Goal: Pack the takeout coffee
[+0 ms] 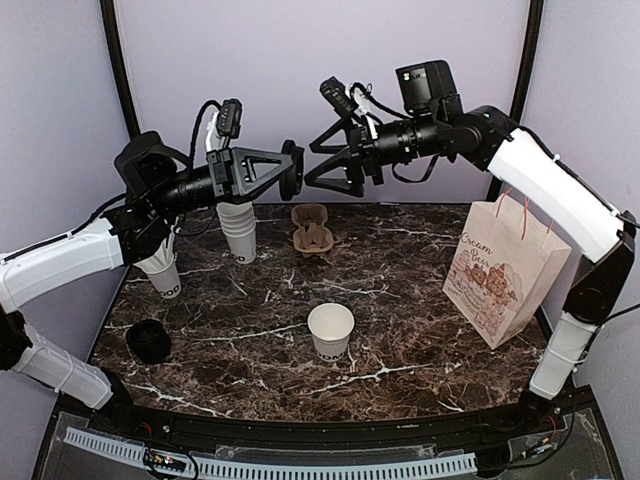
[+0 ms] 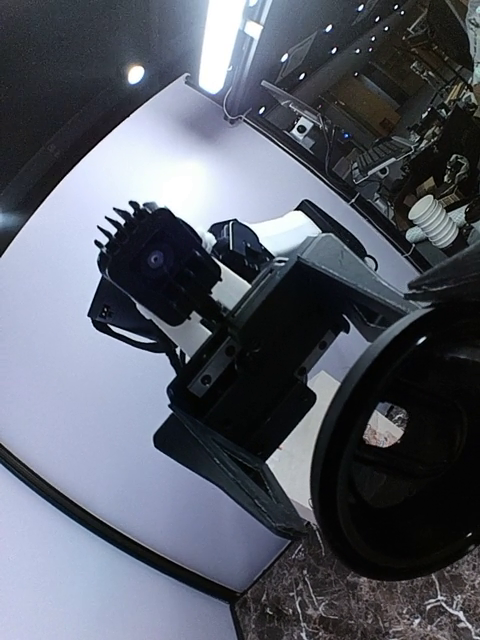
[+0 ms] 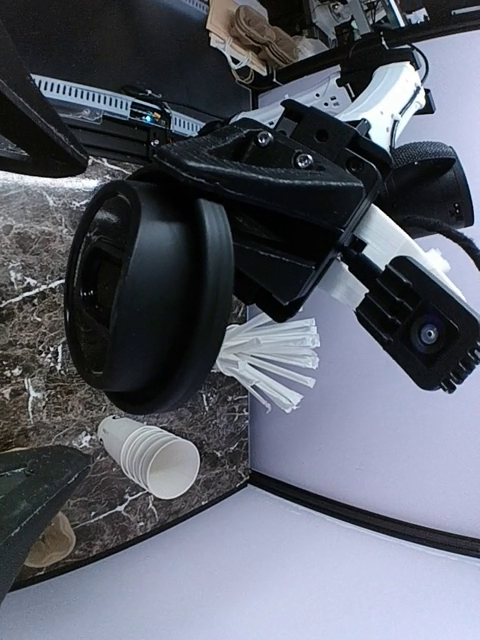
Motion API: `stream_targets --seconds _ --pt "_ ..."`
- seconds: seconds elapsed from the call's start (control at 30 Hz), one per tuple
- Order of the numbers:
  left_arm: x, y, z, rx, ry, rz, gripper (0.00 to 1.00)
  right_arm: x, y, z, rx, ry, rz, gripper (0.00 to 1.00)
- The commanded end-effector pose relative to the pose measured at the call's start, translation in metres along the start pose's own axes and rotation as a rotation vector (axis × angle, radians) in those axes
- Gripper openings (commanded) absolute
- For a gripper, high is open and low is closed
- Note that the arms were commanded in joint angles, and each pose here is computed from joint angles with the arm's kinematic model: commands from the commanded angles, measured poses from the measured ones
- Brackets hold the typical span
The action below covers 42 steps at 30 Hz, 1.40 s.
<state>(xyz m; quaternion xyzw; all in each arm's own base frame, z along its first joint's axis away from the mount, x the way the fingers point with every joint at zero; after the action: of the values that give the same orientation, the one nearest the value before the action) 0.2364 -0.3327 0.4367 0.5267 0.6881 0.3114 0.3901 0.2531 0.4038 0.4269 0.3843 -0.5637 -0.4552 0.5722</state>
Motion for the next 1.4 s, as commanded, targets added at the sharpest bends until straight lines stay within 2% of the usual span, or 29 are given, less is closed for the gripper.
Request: stream_targets --seconds 0.0,0.47,0.8,0.87,0.97,1.1,1.13,1.27,1.37 --pt "0.009 0.019 -0.024 -0.07 -0.053 -0.077 0.16 -0.007 0.009 0.008 -0.013 0.05 -0.042 0.94" --pt "0.016 0.021 -0.02 -0.061 -0.054 -0.159 0.15 -0.034 0.022 0.013 -0.05 0.029 -0.061 0.92" --pt "0.017 0.019 -0.019 -0.068 -0.036 -0.148 0.16 -0.036 0.02 0.008 -0.07 -0.004 -0.057 0.84" --pt "0.017 0.018 -0.015 -0.058 -0.009 -0.139 0.24 -0.034 0.018 0.006 -0.067 -0.021 -0.05 0.84" --pt "0.023 0.012 -0.008 -0.046 0.079 -0.097 0.43 -0.03 0.003 -0.002 -0.044 -0.067 -0.007 0.83" --pt "0.045 0.002 0.004 -0.119 0.275 -0.034 0.57 -0.027 -0.042 -0.019 -0.072 -0.114 0.089 0.82" --pt "0.051 0.003 0.007 -0.131 0.32 -0.037 0.62 -0.026 -0.052 -0.022 -0.07 -0.122 0.116 0.82" --pt "0.077 -0.01 0.013 -0.174 0.463 0.028 0.66 -0.021 -0.098 -0.027 -0.041 -0.166 0.242 0.82" --pt "0.092 -0.036 0.038 -0.162 0.567 0.09 0.66 -0.02 -0.123 -0.029 -0.061 -0.172 0.289 0.82"
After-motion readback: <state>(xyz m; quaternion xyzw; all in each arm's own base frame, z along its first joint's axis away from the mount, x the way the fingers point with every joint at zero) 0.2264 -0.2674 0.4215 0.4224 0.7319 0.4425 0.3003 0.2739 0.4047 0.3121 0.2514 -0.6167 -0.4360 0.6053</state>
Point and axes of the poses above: each gripper's point midway between its finger pads, its own x axis back along the fingers, its own z axis along the line the jaws close on, y = z × x, the point moved 1 cm from there along x, back along the fingers, and after that the axes turned 8 degrees about -x, right-handed, at the moved point
